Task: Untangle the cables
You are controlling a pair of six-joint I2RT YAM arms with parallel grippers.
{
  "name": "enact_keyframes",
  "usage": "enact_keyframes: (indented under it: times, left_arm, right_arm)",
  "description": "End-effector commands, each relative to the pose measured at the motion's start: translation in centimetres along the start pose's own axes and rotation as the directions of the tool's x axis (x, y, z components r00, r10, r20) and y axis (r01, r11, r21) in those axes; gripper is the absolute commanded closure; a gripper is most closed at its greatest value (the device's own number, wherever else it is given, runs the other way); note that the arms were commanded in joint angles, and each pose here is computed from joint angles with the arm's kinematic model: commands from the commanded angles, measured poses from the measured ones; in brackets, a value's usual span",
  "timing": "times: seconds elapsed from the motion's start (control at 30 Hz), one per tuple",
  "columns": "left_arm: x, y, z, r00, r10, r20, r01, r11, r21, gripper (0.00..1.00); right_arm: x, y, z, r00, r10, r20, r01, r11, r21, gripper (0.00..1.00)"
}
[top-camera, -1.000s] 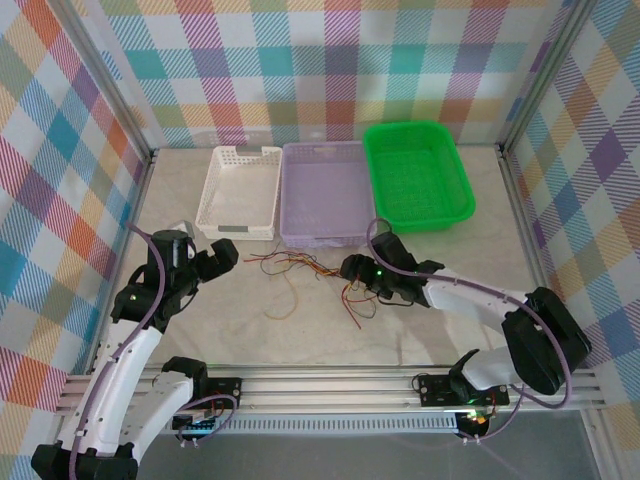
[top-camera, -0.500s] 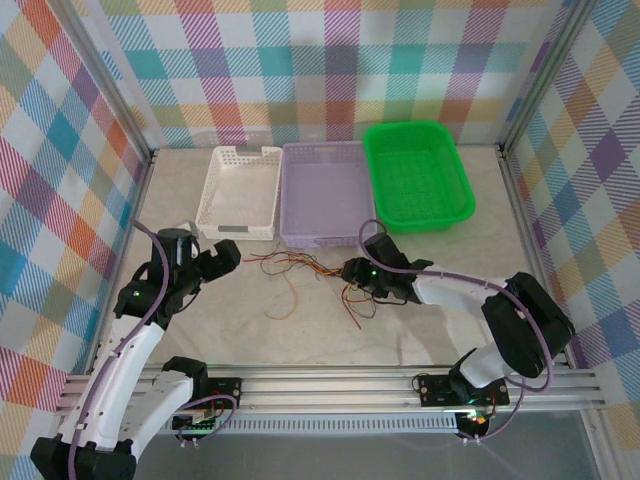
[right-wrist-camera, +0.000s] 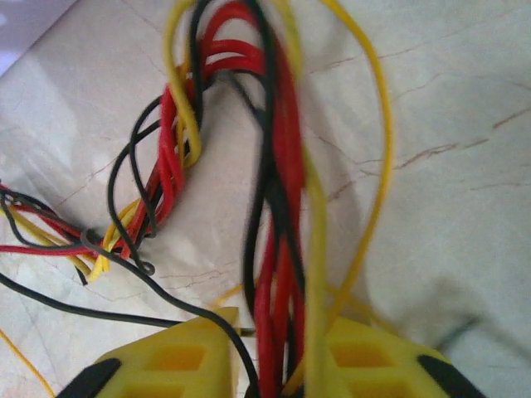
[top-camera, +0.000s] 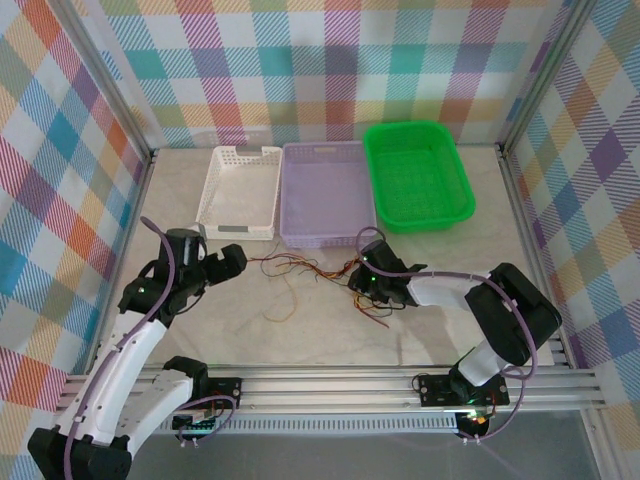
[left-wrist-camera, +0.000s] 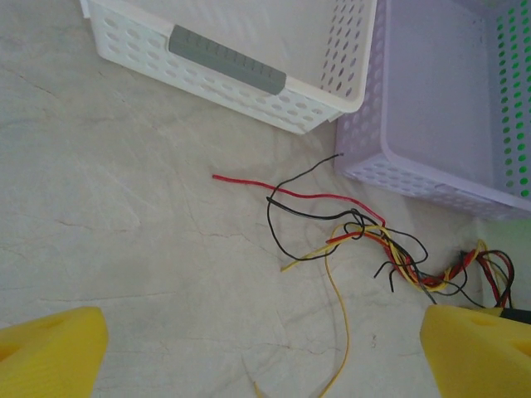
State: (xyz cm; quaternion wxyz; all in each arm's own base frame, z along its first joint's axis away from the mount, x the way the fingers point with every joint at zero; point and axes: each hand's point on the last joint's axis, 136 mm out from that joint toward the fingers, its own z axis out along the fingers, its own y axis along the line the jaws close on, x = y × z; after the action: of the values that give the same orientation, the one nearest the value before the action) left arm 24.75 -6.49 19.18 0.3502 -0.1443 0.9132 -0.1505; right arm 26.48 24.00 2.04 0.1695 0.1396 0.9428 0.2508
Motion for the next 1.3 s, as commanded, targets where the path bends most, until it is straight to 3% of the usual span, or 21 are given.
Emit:
enact_keyframes:
  times: [0.0,0.23,0.63,1.0,1.27]
  left_arm:
    - [0.2,-0.9,-0.6,0.999,0.033,-0.023,-0.032,0.999,0.026,0.04]
    - [0.6,-1.6,-0.5,0.998,0.051,-0.040,-0.049,0.997,0.053,0.04]
    - [0.3,-4.3,-1.2,0.999,0.029,-0.038,-0.022,0.983,0.180,0.04]
    - [-2.4,-8.8,-4.4,0.997,0.000,0.074,-0.031,0.909,0.415,0.03]
    - [-4.1,-11.7,-5.0,0.995,0.002,0.103,-0.055,0.852,0.520,0.01]
  right_arm:
    - [-0.4,0.6,-0.1,0.999,-0.045,0.015,0.045,0.999,-0.001,0.81]
    - [-1.4,1.4,-2.2,0.988,-0.149,0.039,0.148,0.989,0.024,1.00]
    - [-2.8,6.9,-8.8,0.920,-0.365,0.144,0.384,0.914,-0.134,1.00]
    - [-3.7,11.7,-13.6,0.778,-0.583,0.233,0.625,0.753,-0.205,1.00]
    - [-3.8,15.8,-16.2,0.683,-0.665,0.302,0.731,0.618,-0.290,1.00]
